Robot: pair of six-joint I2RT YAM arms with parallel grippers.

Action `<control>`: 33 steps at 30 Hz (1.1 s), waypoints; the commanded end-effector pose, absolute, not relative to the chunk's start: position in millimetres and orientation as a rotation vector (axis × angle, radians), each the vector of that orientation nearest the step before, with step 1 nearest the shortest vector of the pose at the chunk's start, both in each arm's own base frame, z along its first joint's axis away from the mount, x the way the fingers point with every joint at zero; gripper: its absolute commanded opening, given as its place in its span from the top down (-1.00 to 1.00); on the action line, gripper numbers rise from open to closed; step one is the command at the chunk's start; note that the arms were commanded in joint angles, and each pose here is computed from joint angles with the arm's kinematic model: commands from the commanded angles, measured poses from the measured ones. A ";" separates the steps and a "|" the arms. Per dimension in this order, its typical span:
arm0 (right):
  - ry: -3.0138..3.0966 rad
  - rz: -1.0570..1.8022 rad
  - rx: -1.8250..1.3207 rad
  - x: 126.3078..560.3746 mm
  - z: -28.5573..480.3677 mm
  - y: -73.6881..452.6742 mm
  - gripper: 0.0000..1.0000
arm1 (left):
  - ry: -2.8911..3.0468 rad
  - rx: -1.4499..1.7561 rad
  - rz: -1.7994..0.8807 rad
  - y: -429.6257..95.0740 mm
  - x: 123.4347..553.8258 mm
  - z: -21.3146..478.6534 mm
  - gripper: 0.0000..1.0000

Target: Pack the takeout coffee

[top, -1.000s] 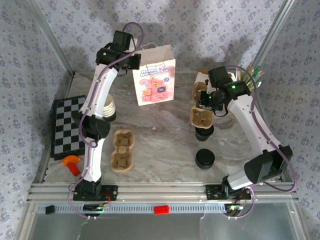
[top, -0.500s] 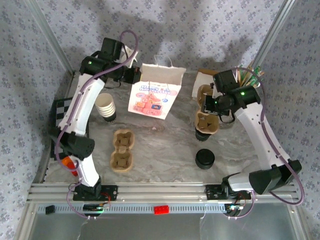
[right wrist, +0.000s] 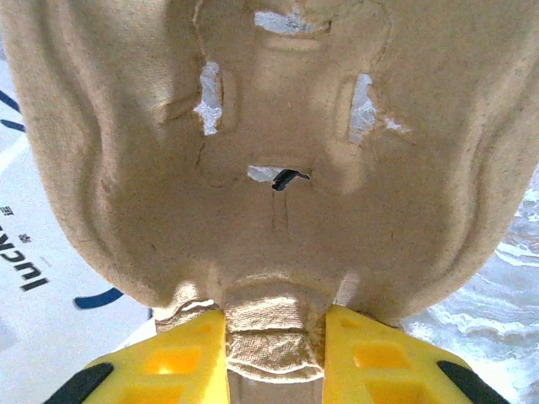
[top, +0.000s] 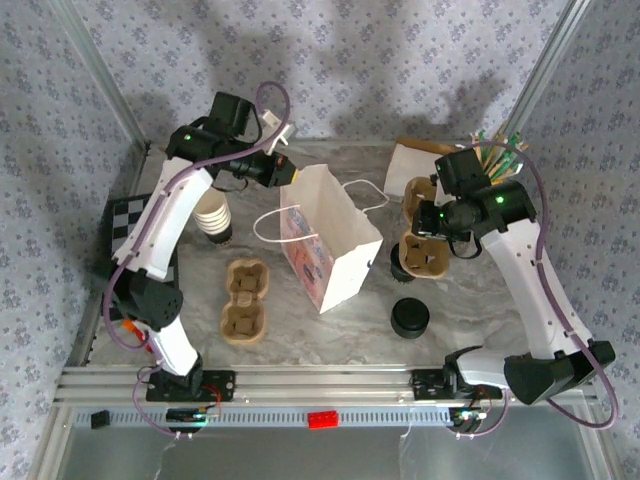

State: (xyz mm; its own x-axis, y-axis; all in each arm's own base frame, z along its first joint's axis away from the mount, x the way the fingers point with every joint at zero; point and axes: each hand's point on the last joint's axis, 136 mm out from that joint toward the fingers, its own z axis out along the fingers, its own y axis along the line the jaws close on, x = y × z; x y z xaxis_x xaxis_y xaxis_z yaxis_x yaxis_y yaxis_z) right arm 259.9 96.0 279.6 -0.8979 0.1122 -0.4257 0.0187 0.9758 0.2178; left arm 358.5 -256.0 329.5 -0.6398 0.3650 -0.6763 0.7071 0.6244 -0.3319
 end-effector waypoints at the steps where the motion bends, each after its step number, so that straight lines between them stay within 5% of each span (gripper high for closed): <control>1: 2.673 0.275 0.050 254.0 281.5 97.2 0.44 | 2.261 0.896 -0.792 -256.6 360.0 336.6 0.51; 2: 2.672 0.277 0.044 254.2 282.4 98.5 0.45 | 2.260 0.890 -0.775 -255.4 362.5 338.9 0.34; 8: 2.664 0.264 0.025 253.8 288.7 99.6 0.44 | 2.271 0.688 -0.614 -230.5 370.3 375.3 -0.01; 17: 2.626 0.291 -0.003 256.9 302.1 104.2 0.44 | 2.253 0.172 -0.394 -187.3 324.8 416.5 -0.08; 33: 2.586 0.462 -0.141 264.3 306.7 139.6 0.43 | 2.316 -0.070 -0.397 -253.4 251.5 363.0 0.04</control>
